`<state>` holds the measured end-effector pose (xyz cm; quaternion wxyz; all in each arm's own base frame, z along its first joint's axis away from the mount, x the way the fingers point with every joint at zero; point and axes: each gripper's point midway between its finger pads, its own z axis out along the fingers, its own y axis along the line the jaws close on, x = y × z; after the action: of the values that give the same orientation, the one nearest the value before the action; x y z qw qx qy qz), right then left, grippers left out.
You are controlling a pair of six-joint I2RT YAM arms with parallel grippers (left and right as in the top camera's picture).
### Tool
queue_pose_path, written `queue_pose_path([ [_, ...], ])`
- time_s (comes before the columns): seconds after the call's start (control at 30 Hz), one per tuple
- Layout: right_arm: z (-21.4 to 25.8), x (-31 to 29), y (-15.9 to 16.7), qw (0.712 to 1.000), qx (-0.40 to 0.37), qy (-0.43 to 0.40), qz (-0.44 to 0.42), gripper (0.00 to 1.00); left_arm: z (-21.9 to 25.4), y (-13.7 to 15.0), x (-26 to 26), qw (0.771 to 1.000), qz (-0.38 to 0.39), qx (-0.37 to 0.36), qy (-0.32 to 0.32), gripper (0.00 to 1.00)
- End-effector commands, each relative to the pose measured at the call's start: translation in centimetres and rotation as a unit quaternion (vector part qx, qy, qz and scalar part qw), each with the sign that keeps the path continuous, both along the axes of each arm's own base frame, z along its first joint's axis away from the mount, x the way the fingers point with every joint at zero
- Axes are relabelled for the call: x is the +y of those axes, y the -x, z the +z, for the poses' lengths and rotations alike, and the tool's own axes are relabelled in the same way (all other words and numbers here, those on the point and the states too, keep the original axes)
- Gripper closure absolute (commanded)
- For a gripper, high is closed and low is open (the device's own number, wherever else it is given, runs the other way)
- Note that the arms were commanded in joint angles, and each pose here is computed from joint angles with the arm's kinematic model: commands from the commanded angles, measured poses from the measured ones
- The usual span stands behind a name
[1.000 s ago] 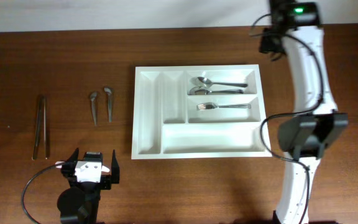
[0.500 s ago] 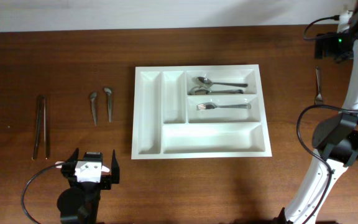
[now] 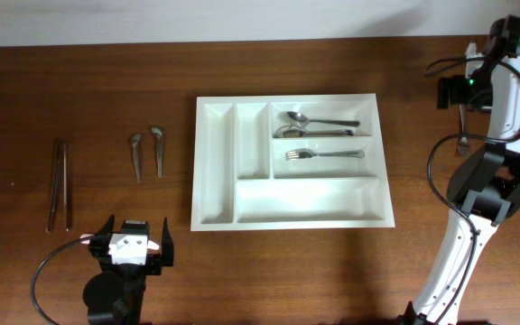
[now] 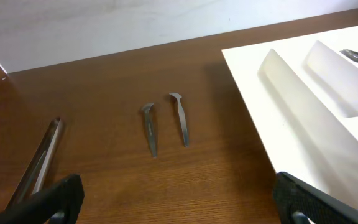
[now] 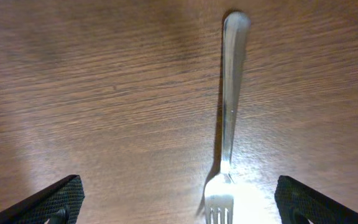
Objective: Pack container
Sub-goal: 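Move the right gripper back over the remaining fork and grasp it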
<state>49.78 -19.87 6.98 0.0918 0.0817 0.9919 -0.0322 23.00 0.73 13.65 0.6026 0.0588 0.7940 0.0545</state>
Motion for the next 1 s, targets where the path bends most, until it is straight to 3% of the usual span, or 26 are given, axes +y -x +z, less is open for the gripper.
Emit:
queue_pose_path([
  [0.0,-0.7,-0.8,-0.1,1.0,-0.009,-0.019,-0.01,0.01,-0.1,0.0,-0.1,1.0,-0.002,-0.002,0.005,0.01],
  [0.97,-6.7,-2.5,1.4,0.999,0.042,-0.021,-0.017,0.01,-0.1,0.0,-0.1,1.0,-0.002,-0.002,0.005,0.01],
])
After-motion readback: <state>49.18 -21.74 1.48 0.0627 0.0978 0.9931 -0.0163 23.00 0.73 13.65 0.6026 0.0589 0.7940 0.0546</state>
